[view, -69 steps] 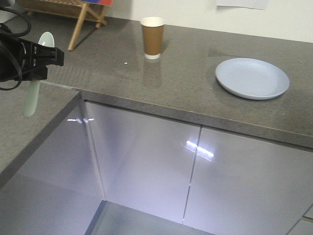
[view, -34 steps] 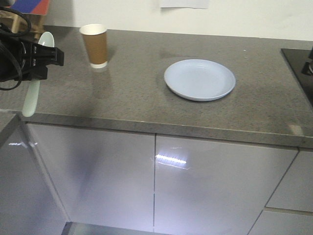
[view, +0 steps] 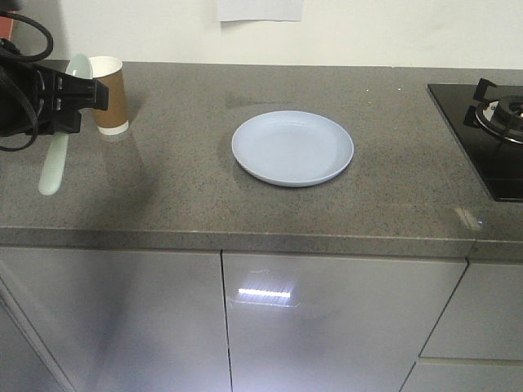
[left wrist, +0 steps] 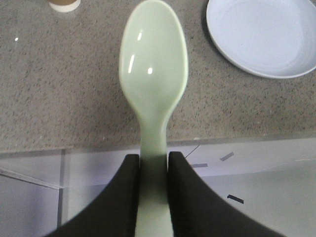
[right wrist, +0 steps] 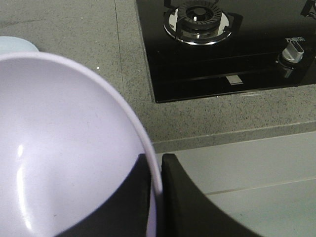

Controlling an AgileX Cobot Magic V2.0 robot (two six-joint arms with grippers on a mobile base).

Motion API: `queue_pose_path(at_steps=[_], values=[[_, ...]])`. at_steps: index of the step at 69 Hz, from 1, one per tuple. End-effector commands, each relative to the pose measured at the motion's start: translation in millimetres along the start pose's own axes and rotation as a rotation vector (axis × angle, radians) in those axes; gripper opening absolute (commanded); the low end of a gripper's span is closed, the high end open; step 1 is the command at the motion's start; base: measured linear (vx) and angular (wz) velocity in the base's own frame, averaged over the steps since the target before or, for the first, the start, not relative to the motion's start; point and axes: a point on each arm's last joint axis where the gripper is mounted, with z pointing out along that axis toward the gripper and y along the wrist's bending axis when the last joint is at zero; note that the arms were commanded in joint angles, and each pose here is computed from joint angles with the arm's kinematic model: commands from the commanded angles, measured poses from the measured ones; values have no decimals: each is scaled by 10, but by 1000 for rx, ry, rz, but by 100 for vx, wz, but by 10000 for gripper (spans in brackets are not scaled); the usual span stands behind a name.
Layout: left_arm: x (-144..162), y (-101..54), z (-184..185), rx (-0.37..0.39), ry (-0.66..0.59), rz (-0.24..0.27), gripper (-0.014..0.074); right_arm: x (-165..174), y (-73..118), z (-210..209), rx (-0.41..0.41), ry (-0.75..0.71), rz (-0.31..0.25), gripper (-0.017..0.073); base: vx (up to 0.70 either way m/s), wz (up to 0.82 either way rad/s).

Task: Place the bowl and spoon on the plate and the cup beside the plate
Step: 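Approach the pale blue plate holding spoon and bowl in both grippers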

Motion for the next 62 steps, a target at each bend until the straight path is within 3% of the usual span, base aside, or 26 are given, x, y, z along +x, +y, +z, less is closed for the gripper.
queue_pose_path(at_steps=[1,62], values=[[-78,-15,-194,33,-103,-2,-6,-126,-5,-78,10,-99,-5,-6,14,-6],[-78,-15,-194,33,-103,-2,-6,-126,-5,-78,10,-99,-5,-6,19,-7]])
